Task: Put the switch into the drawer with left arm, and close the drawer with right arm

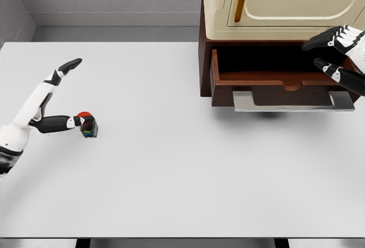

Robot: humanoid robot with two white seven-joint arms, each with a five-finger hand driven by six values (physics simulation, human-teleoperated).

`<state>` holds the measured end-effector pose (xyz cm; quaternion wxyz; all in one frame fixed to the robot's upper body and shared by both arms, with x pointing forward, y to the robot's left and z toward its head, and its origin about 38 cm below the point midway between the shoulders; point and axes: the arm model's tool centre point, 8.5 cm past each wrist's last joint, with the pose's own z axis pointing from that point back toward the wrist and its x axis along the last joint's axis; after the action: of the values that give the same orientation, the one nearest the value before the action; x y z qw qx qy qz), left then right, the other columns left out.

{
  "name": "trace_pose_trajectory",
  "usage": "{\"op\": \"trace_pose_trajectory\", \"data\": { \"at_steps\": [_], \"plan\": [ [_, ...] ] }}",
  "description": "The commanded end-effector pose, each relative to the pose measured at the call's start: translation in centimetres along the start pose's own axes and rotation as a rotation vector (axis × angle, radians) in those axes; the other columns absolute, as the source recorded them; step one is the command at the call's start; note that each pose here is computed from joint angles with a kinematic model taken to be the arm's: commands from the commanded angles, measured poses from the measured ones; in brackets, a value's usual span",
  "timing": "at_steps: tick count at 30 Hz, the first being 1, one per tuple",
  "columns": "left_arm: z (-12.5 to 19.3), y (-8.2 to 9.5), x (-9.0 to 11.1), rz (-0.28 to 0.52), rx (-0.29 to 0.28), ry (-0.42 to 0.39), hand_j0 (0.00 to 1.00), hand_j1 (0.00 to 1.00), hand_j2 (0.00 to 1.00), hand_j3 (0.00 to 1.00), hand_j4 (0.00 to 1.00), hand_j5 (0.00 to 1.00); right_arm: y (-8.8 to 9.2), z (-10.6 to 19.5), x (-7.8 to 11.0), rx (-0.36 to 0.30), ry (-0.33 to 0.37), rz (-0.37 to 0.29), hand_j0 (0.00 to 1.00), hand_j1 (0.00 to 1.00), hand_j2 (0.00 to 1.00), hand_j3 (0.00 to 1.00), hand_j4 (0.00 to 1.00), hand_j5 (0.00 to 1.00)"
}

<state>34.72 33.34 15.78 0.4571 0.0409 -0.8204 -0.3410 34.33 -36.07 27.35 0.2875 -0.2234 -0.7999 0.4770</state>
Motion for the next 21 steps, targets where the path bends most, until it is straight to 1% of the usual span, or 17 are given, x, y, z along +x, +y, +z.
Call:
{"op": "trace_pose_trajectory", "data": {
  "at_steps": [1, 2, 3, 4, 6, 9, 13, 14, 15, 17, 20, 21],
  "plan": [
    [0.9, -1.8, -2.4, 0.007, -0.028, 0.090, 1.00, 1.00, 1.00, 1.00, 1.00, 1.00, 0.0, 0.1, 0.0, -0.008, 0.003, -0.008, 0.66, 0.66, 0.66, 0.66, 0.66, 0.66],
    [0.9, -2.5, -2.7, 0.028, -0.028, 0.102, 1.00, 1.00, 1.00, 1.00, 1.00, 1.00, -0.5, 0.7, -0.3, -0.015, 0.021, 0.004, 0.66, 0.66, 0.66, 0.66, 0.66, 0.66],
    [0.8, -3.0, -2.8, 0.046, -0.034, 0.109, 1.00, 1.00, 1.00, 1.00, 1.00, 1.00, -1.1, 2.0, -0.6, -0.024, 0.057, 0.020, 0.66, 0.66, 0.66, 0.66, 0.66, 0.66],
    [1.0, -3.2, -3.1, 0.059, -0.033, 0.125, 1.00, 1.00, 1.00, 1.00, 1.00, 1.00, -1.5, 2.7, -0.8, -0.030, 0.075, 0.029, 0.68, 0.68, 0.68, 0.68, 0.68, 0.68],
    [1.6, -3.9, -4.0, 0.075, -0.043, 0.167, 1.00, 1.00, 1.00, 1.00, 1.00, 1.00, -1.5, 2.9, -0.8, -0.031, 0.081, 0.027, 0.69, 0.69, 0.69, 0.69, 0.69, 0.69],
    [2.1, -4.4, -4.1, 0.088, -0.047, 0.176, 1.00, 1.00, 1.00, 1.00, 1.00, 1.00, -1.9, 3.7, -1.0, -0.036, 0.103, 0.037, 0.69, 0.69, 0.69, 0.69, 0.69, 0.69],
    [2.9, -4.5, -4.3, 0.098, -0.048, 0.191, 1.00, 1.00, 1.00, 1.00, 1.00, 1.00, -2.0, 4.0, -1.1, -0.037, 0.110, 0.040, 0.69, 0.69, 0.69, 0.69, 0.69, 0.69],
    [3.3, -4.3, -4.4, 0.119, -0.035, 0.197, 1.00, 1.00, 1.00, 1.00, 1.00, 1.00, -2.0, 4.0, -1.1, -0.037, 0.110, 0.040, 0.69, 0.69, 0.69, 0.69, 0.69, 0.69],
    [3.4, -4.2, -4.5, 0.121, -0.031, 0.203, 1.00, 1.00, 1.00, 1.00, 1.00, 1.00, -1.9, 4.0, -1.0, -0.035, 0.110, 0.038, 0.69, 0.69, 0.69, 0.69, 0.69, 0.69],
    [3.8, -3.8, -5.5, 0.116, -0.025, 0.236, 1.00, 1.00, 1.00, 1.00, 1.00, 1.00, -1.6, 4.1, -1.0, -0.037, 0.113, 0.031, 0.69, 0.69, 0.69, 0.69, 0.69, 0.69],
    [4.2, -3.3, -5.9, 0.107, -0.027, 0.254, 1.00, 1.00, 1.00, 1.00, 1.00, 1.00, -0.9, 4.1, -1.0, -0.030, 0.114, 0.020, 0.69, 0.69, 0.69, 0.69, 0.69, 0.69],
    [4.5, -3.4, -6.3, 0.107, -0.028, 0.270, 1.00, 1.00, 1.00, 1.00, 1.00, 1.00, -0.7, 4.1, -0.9, -0.031, 0.116, 0.020, 0.69, 0.69, 0.69, 0.69, 0.69, 0.69]
  ]
}}
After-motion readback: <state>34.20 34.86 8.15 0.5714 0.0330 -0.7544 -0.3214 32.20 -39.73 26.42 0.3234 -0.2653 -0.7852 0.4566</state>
